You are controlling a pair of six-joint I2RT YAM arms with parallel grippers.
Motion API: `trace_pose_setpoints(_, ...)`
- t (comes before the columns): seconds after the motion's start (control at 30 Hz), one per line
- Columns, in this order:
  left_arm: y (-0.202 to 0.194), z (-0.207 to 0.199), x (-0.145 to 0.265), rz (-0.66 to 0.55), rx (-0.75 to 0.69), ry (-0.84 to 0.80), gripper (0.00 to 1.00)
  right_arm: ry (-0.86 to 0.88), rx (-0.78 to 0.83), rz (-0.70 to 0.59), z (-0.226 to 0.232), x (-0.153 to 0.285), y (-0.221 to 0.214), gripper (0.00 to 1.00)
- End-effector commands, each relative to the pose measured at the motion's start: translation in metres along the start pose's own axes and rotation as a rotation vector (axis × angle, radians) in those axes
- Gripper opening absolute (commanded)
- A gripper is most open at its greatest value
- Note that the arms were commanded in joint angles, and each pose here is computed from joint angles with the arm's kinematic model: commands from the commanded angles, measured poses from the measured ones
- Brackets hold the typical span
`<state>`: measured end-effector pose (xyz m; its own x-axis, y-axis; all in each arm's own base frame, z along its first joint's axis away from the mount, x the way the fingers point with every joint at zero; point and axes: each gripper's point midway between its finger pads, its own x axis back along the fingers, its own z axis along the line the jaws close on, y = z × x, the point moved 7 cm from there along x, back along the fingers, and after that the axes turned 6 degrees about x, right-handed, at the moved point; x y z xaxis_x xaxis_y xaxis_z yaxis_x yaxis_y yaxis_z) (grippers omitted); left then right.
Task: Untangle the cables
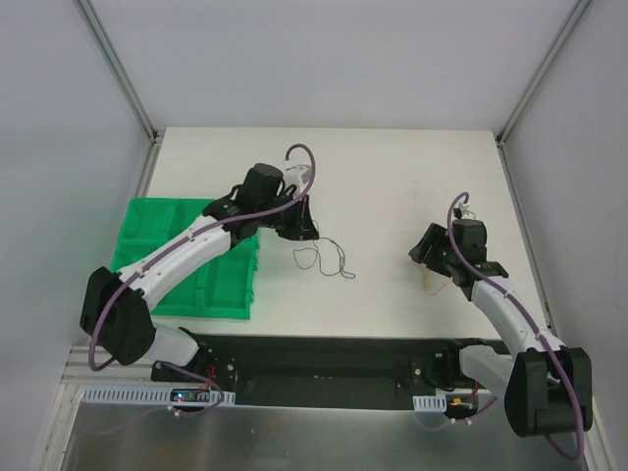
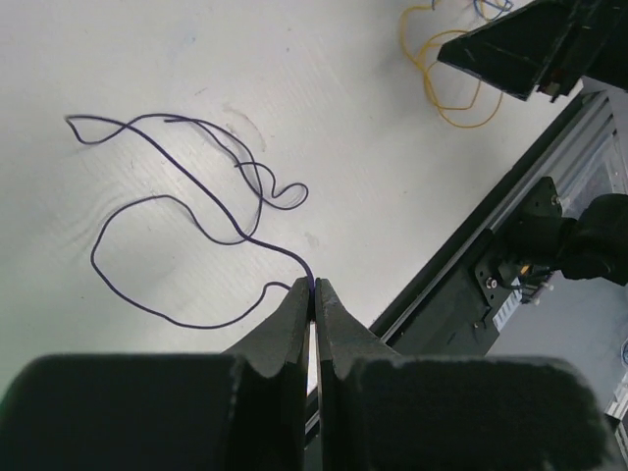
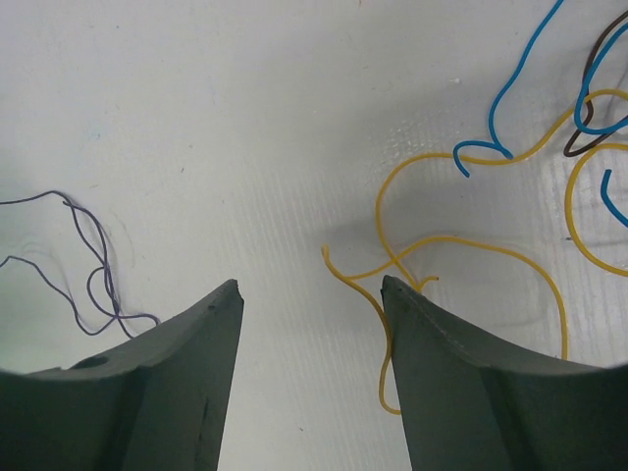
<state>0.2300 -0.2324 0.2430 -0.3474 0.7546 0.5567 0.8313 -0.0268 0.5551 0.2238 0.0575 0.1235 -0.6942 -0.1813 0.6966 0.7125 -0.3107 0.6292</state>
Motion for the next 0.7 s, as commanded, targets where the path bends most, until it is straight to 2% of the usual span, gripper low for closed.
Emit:
trace_pose_setpoints(0.0, 0.013, 0.004, -0.023, 0.022, 0.034, -0.014, 0.0, 0.016, 0.022, -0.037, 0.006, 0.008, 0.013, 0.62)
trace_pose_setpoints(0.27, 0.0, 0.013, -0.099, 0.19, 0.092, 0.024, 0.02, 0.026, 0.019, -0.028, 0.004, 0.007, 0.004, 0.62)
trace_pose_setpoints(0.4, -0.016, 0.018, -0.122, 0.239, 0.108, 0.075, 0.12, 0.029, 0.015, -0.023, 0.004, 0.008, 0.001, 0.62)
trace_pose_setpoints(0.57, -0.035, 0.023, -0.132, 0.249, 0.043, 0.167, 0.41, 0.027, 0.017, -0.029, 0.003, 0.008, 0.0, 0.62)
trace_pose_setpoints(0.6, -0.038, 0.022, -0.132, 0.25, 0.025, 0.183, 0.53, 0.03, 0.016, -0.028, 0.003, 0.008, -0.001, 0.62)
trace_pose_setpoints(0.63, -0.039, 0.022, -0.133, 0.242, 0.004, 0.206, 0.78, 0.032, 0.016, -0.03, 0.003, 0.008, -0.001, 0.62)
trace_pose_setpoints(0.67, -0.041, 0.022, -0.134, 0.239, -0.012, 0.224, 0.85, 0.034, 0.015, -0.029, 0.003, 0.006, -0.002, 0.62)
